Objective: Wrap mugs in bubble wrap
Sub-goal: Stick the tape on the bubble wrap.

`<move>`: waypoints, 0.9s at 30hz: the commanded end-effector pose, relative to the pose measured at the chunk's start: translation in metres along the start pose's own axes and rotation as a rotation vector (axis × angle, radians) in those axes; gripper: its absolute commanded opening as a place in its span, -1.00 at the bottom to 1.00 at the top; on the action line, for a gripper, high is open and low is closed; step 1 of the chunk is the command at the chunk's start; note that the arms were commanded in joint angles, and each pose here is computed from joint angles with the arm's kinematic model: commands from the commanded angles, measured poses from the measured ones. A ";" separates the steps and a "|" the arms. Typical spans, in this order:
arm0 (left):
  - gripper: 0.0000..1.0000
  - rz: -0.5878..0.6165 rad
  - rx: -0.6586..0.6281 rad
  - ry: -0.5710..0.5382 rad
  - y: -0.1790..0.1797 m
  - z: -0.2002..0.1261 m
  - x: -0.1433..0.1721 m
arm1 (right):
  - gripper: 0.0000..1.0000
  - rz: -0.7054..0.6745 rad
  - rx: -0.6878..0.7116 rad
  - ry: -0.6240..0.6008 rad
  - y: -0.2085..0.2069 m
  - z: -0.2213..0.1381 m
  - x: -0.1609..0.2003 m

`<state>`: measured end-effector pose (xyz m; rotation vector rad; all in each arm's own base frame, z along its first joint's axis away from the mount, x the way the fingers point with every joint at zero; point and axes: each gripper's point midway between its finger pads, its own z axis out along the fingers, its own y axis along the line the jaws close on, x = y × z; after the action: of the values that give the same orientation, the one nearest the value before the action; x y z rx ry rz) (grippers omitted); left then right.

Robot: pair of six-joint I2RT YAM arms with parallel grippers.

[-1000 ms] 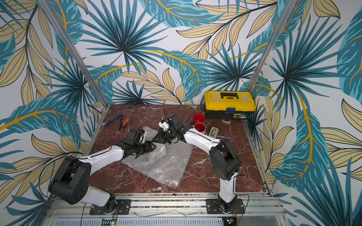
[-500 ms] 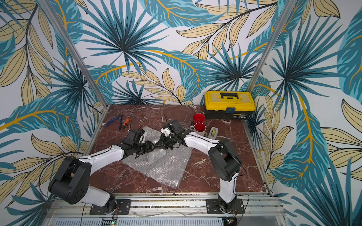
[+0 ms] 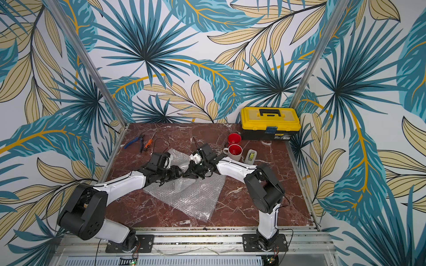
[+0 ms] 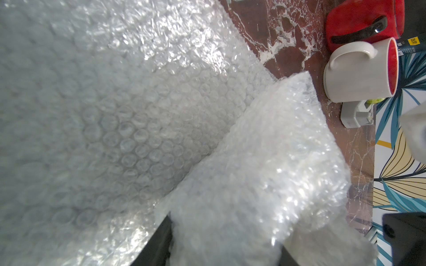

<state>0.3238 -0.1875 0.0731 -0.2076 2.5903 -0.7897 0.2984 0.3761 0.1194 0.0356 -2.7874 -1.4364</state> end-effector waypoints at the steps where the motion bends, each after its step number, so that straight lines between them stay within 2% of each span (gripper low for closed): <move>1: 0.02 0.012 0.002 0.040 -0.003 0.005 0.007 | -1.00 -0.025 0.085 0.013 -0.019 0.002 0.010; 16: 0.02 0.011 0.006 0.042 -0.005 0.006 0.005 | -1.00 -0.292 0.334 -0.043 -0.067 -0.001 0.011; 19: 0.02 0.009 0.001 0.044 -0.004 0.007 0.006 | -1.00 -0.299 0.329 -0.044 -0.067 0.000 0.012; 25: 0.02 0.011 0.002 0.045 -0.004 0.007 0.007 | -0.74 -0.333 0.254 -0.096 -0.037 -0.007 0.003; 27: 0.02 0.010 0.002 0.046 -0.004 0.007 0.007 | -0.70 -0.341 0.237 -0.116 -0.026 -0.011 -0.001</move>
<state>0.3239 -0.1936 0.0732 -0.1904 2.5939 -0.8088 0.3003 0.3660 0.1094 0.4944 -3.1006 -1.2811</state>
